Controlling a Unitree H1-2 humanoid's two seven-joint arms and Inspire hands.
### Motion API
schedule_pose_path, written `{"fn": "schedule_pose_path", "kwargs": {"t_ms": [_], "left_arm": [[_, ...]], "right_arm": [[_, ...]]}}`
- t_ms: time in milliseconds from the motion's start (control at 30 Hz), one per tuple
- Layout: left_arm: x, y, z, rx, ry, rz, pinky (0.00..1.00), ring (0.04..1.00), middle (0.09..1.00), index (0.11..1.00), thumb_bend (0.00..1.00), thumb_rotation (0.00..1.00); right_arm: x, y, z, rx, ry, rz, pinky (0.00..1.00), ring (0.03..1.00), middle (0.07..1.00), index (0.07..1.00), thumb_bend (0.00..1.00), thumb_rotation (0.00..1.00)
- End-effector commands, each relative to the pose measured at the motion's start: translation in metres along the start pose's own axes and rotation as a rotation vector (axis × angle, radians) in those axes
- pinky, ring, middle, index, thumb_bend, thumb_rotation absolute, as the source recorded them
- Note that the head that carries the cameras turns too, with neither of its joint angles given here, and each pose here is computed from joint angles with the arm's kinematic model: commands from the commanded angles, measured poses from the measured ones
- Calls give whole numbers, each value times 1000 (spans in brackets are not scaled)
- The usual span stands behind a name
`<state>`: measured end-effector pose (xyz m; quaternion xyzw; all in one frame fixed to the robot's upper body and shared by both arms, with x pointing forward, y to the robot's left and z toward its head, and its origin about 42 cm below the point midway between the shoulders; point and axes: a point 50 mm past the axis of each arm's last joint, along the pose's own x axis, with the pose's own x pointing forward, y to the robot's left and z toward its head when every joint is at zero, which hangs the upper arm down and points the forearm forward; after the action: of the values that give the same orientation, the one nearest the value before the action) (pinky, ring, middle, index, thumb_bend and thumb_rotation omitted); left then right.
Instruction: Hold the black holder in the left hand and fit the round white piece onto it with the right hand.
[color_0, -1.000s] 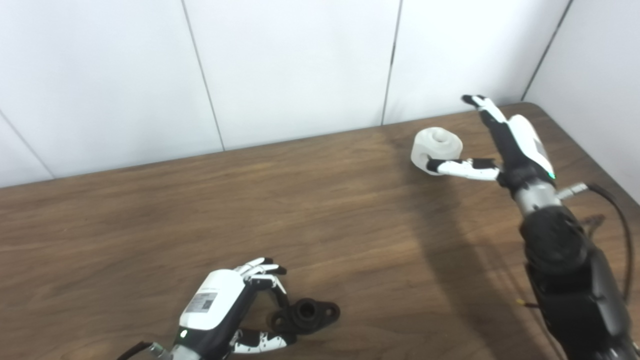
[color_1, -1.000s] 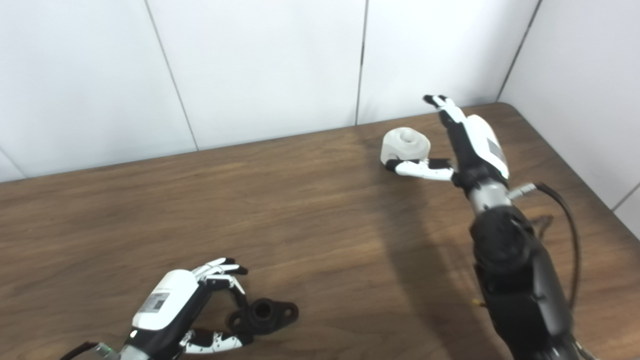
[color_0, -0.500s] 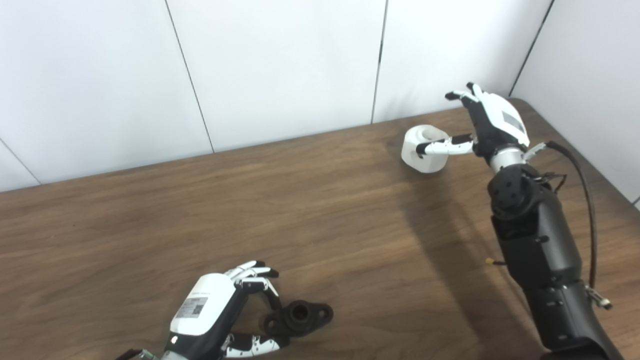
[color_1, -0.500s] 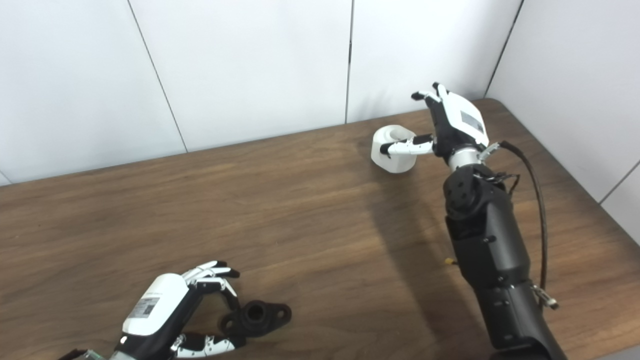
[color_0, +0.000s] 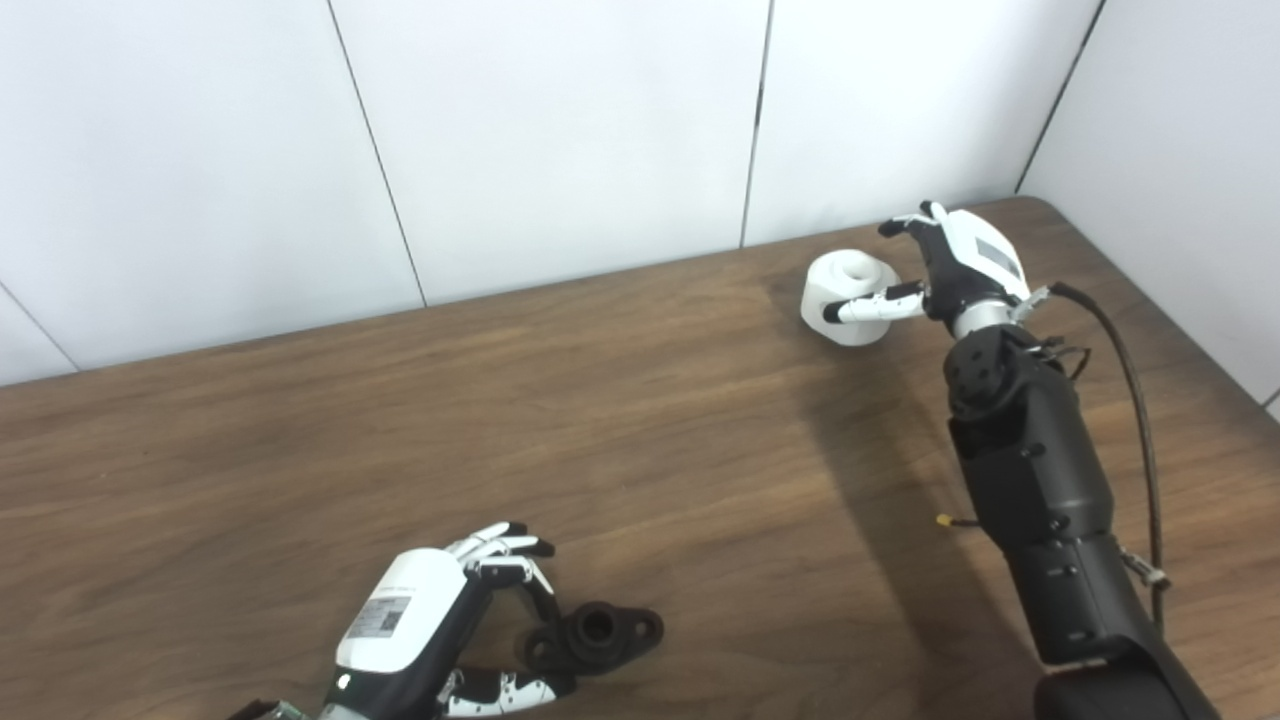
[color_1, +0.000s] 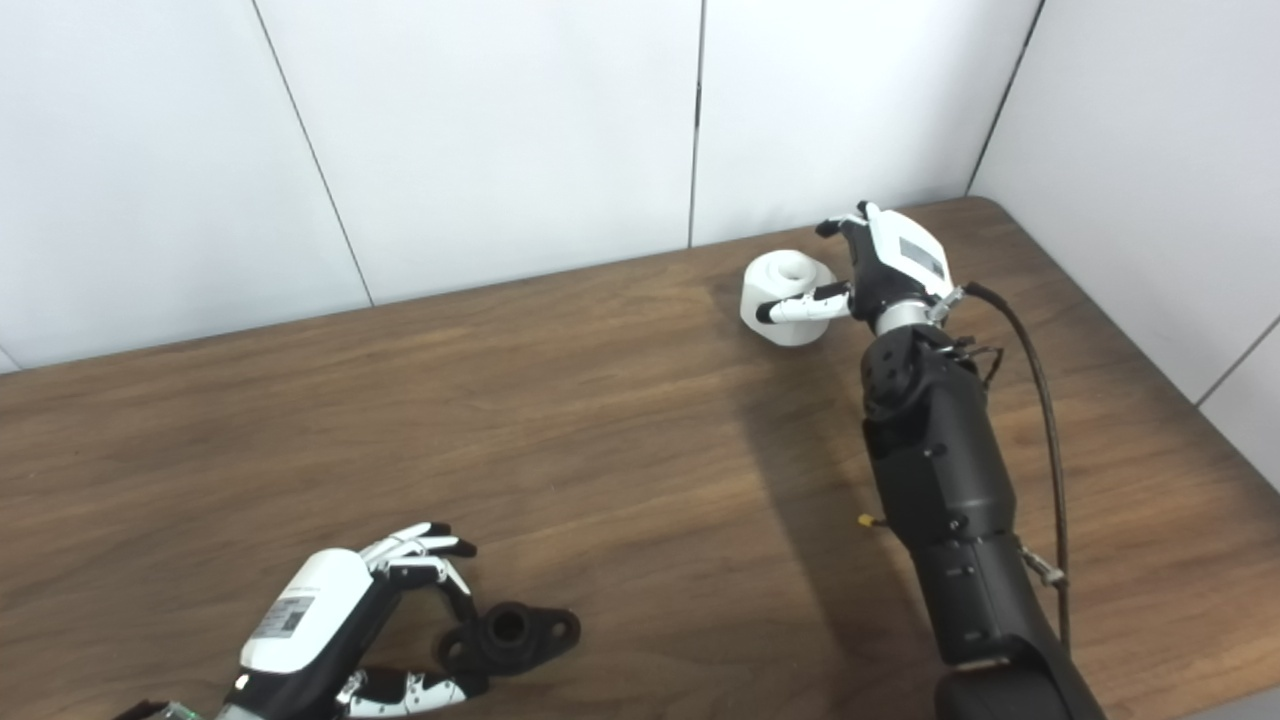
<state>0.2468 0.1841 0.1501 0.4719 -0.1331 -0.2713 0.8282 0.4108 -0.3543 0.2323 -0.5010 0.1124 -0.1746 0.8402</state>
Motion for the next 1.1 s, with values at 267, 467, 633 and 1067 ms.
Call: {"fn": "schedule_pose_path", "kwargs": {"t_ms": [267,467,633,1067], "left_arm": [[-20,-20,-20,-10,107,-138,789,885,798,488,515,53],[-20,-20,-20,-21,110,-138,788,886,800,488,515,53],[-20,-20,-20,-22,111,-140,789,888,802,488,514,53],[-20,-20,-20,-21,112,-140,785,886,801,488,515,53]], "right_arm": [[16,-17,16,5,-36,-100,917,981,946,759,860,382],[16,-16,14,12,-39,-110,930,978,937,735,845,368],[15,-18,13,12,-46,-123,904,968,922,716,833,345],[13,-20,8,6,-47,-125,893,961,913,686,808,311]]}}
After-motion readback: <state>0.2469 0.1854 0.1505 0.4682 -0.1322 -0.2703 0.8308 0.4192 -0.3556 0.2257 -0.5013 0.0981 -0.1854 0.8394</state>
